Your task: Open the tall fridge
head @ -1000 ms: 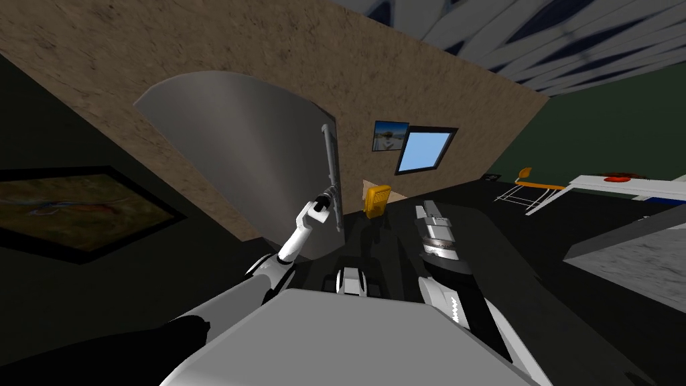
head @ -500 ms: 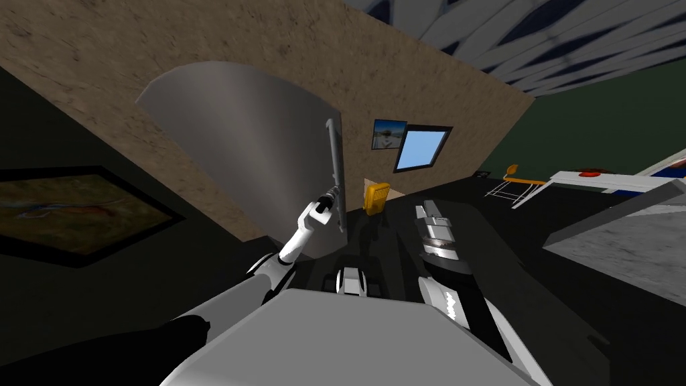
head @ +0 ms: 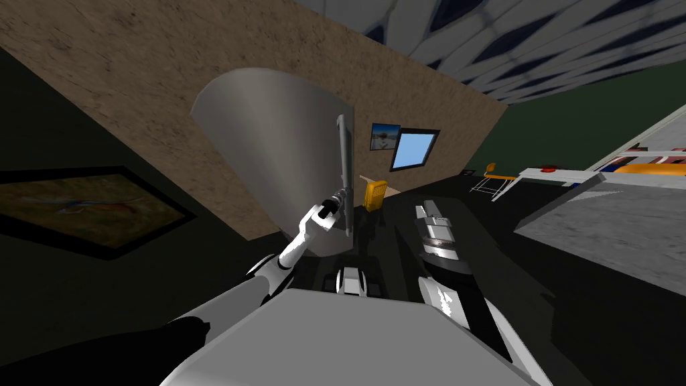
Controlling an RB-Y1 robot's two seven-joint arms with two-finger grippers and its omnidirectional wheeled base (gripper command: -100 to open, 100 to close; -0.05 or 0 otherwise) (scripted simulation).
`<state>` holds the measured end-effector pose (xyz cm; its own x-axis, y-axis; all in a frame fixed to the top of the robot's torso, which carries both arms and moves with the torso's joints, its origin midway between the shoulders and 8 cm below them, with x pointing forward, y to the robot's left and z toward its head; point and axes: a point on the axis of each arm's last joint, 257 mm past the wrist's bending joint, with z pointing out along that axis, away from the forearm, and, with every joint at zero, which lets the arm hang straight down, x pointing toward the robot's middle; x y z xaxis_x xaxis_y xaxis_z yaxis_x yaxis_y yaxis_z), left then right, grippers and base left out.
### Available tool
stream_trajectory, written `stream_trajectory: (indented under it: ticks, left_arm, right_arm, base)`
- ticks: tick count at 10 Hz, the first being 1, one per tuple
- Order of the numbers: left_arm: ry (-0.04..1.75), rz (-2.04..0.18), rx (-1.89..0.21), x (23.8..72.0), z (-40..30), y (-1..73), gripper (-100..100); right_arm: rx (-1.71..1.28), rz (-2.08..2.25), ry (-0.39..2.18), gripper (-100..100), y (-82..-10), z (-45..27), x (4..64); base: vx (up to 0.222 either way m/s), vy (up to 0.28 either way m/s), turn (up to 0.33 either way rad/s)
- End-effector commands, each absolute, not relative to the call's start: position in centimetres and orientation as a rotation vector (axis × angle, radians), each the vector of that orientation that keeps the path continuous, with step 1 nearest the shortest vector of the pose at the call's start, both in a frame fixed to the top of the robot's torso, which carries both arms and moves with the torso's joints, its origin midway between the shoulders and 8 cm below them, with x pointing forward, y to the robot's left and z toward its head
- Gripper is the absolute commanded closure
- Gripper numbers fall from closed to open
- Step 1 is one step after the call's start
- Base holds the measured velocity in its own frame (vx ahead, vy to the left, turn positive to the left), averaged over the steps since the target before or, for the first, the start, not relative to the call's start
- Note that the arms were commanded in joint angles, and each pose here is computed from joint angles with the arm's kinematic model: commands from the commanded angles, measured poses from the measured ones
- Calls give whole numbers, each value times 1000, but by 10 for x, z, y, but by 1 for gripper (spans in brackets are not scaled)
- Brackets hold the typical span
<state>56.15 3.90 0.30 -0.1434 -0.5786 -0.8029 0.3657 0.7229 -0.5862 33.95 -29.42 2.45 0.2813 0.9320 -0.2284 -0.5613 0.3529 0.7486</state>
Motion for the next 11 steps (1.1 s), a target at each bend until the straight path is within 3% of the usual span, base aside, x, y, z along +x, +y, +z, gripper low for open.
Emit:
stream_trajectory:
  ticks: [1, 3, 11]
  left_arm:
    - [1514, -894, -121, 539, 11, 7, 100]
    - [1540, -899, -105, 528, 3, 2, 100]
    - [1557, -1101, 88, 437, 9, -78, 100]
  right_arm:
    - [604, 1086, 732, 0, -294, 24, 340]
    - [605, 1086, 732, 0, -294, 24, 340]
    - [604, 1086, 732, 0, -294, 24, 340]
  base:
    - [-219, 154, -91]
    - [-94, 78, -31]
    - [-136, 201, -46]
